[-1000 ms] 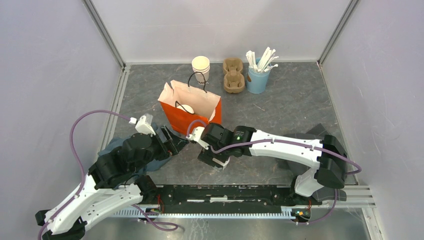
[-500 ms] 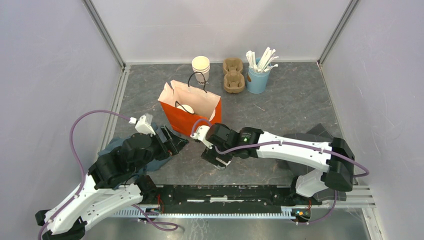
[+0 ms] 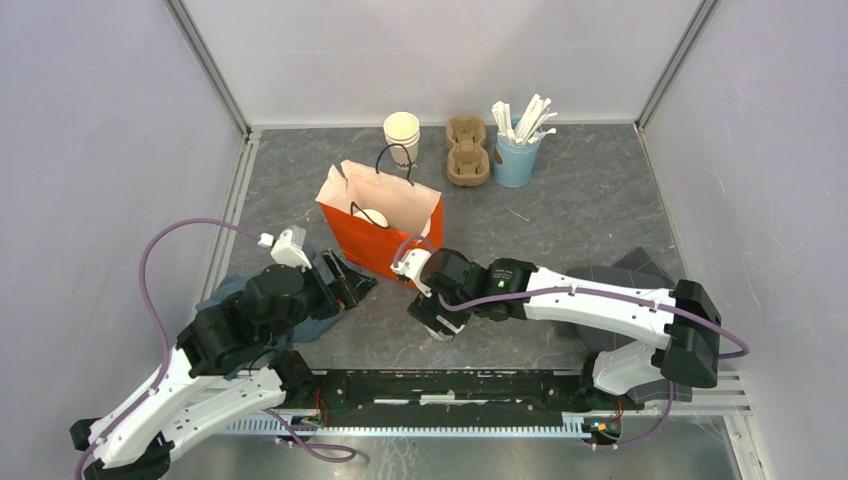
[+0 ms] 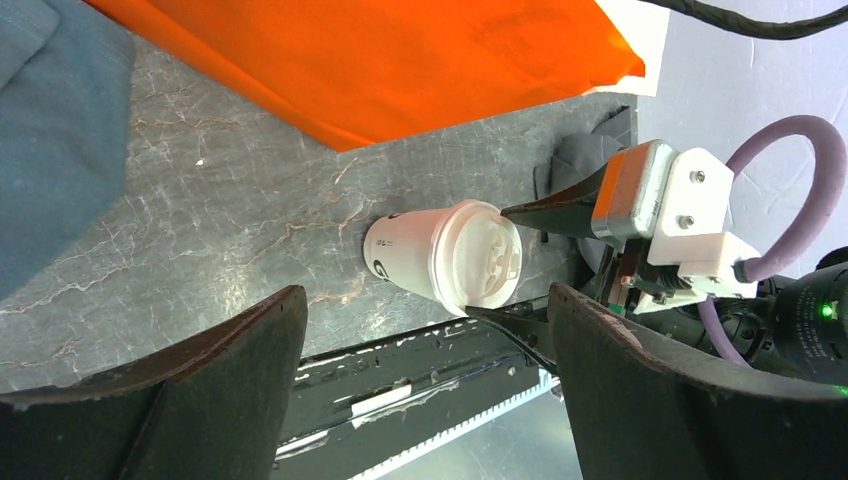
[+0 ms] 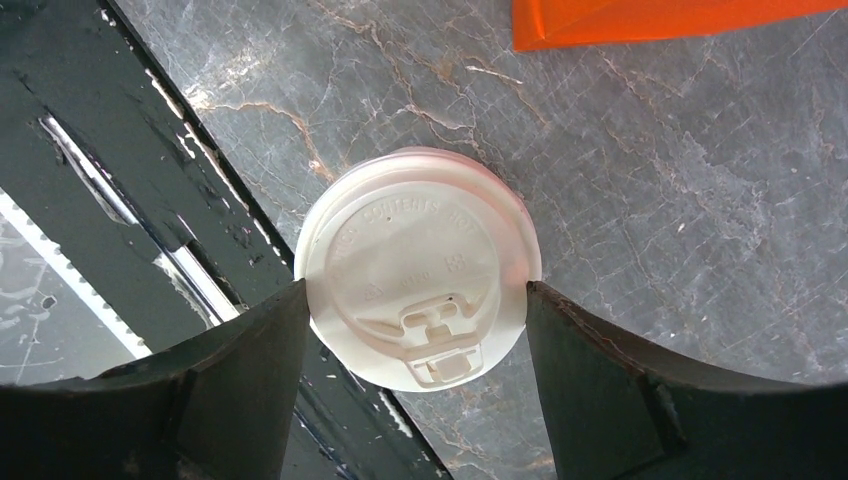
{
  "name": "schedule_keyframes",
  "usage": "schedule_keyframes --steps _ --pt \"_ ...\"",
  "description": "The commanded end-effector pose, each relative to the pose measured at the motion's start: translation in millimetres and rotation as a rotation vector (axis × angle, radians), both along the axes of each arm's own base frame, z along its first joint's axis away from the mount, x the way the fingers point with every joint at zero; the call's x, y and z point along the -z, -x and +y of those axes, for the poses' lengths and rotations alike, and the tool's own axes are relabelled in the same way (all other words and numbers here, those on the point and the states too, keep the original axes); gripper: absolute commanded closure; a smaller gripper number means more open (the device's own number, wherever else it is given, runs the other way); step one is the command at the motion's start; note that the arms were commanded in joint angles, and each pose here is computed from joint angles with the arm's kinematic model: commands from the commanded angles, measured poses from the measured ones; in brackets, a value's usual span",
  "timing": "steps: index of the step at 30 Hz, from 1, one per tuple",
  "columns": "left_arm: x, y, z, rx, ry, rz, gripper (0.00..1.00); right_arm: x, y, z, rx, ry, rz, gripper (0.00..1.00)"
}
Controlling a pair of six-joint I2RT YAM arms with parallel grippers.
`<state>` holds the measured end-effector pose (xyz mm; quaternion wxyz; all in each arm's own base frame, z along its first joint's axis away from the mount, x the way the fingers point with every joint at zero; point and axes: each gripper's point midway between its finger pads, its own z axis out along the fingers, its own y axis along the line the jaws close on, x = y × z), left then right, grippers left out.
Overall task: Pack the takeout coffee
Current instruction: Pick up the coffee cup from the center of the board.
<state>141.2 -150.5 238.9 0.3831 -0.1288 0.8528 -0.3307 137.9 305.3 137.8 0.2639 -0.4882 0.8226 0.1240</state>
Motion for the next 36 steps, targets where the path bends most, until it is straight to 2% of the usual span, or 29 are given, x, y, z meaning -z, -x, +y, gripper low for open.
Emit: schedule_keyframes --steps 1,14,20,29,32,36 --pt "-18 -2 3 0.004 -0.006 -0.045 0.05 -12 -4 1 0.079 -0.082 0.003 0.20" --pt "-40 12 9 0.038 -0.002 -0.020 0.06 -36 -17 -55 0.286 -0.172 -0.024 0.22" --pt "-63 11 8 0.074 -0.061 -0.036 0.07 -46 -29 -67 0.362 -0.204 -0.036 0.23" --pt "-105 2 10 0.063 -0.094 -0.080 0.08 -34 -39 -84 0.419 -0.153 -0.024 0.24" --pt "-122 -6 12 0.043 -0.134 -0.102 0.09 -34 -43 -90 0.429 -0.139 -0.034 0.24" --pt "-142 -29 21 -0.011 -0.314 -0.123 0.09 -41 -47 -95 0.430 -0.125 -0.062 0.24"
